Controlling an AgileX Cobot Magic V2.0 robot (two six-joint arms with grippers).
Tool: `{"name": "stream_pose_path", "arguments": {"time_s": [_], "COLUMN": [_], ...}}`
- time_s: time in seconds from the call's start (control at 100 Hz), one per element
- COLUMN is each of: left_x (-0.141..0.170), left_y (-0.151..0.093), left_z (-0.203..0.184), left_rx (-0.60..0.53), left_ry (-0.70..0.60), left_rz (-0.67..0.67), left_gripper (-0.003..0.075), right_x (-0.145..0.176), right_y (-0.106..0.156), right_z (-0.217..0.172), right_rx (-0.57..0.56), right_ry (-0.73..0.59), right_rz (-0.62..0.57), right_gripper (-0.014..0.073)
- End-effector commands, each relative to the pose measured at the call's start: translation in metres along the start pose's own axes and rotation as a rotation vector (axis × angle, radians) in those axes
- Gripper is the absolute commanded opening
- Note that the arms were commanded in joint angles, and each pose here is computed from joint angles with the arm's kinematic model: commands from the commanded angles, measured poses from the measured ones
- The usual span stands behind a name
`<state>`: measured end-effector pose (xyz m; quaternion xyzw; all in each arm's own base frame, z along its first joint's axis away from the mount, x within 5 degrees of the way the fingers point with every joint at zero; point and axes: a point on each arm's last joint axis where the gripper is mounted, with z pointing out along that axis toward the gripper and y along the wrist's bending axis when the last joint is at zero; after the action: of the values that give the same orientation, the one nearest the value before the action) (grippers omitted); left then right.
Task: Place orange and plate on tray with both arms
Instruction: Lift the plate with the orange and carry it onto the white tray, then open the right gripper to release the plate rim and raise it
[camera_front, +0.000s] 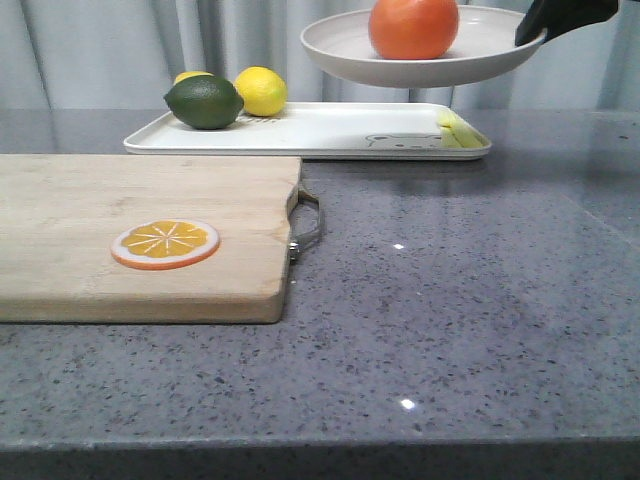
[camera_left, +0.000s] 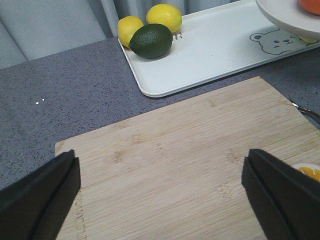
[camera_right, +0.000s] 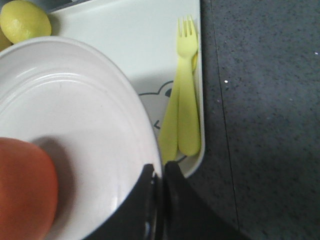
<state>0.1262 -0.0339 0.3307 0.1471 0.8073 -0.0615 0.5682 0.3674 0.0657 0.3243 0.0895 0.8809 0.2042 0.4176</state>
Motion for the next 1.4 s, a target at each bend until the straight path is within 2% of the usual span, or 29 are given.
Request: {"name": "stream_pose_path", "arguments": {"time_s": [0.0,0.35,0.6,1.02,1.39], "left_x": [-0.015,-0.015,-0.015,-0.015,-0.015], "left_y": [0.002,0.002,0.002,0.002,0.002], "left_z": [-0.005,-0.005,-0.005,-0.005,-0.005], "left_rx": [-0.016,-0.016,-0.016,-0.016,-0.016], "left_ry": [-0.108,-0.108,-0.108,-0.108,-0.108], "left_rz": [-0.021,-0.021,-0.021,-0.021,-0.021], "left_gripper": [0.0619,0.0619,0.0619,0.0619,0.0619], "right_x": [-0.031,-0.065,-0.070,-0.059,-0.058], "right_y": [0.015,0.027,0.027,0.016,0.015], "right_z": [-0.007,0.059,0.098,0.127,0.130], "right_rx": [-0.063,-0.155,-0.179,-0.161,-0.157], "right_ry": [-0.129,-0.074,0.000,0.055,0.050], "right_rz": [0.006,0.013,-0.026,-0.024,-0.022], "right_gripper": [-0.0102,-0.0102,-0.0102,-0.0102,-0.0102]}}
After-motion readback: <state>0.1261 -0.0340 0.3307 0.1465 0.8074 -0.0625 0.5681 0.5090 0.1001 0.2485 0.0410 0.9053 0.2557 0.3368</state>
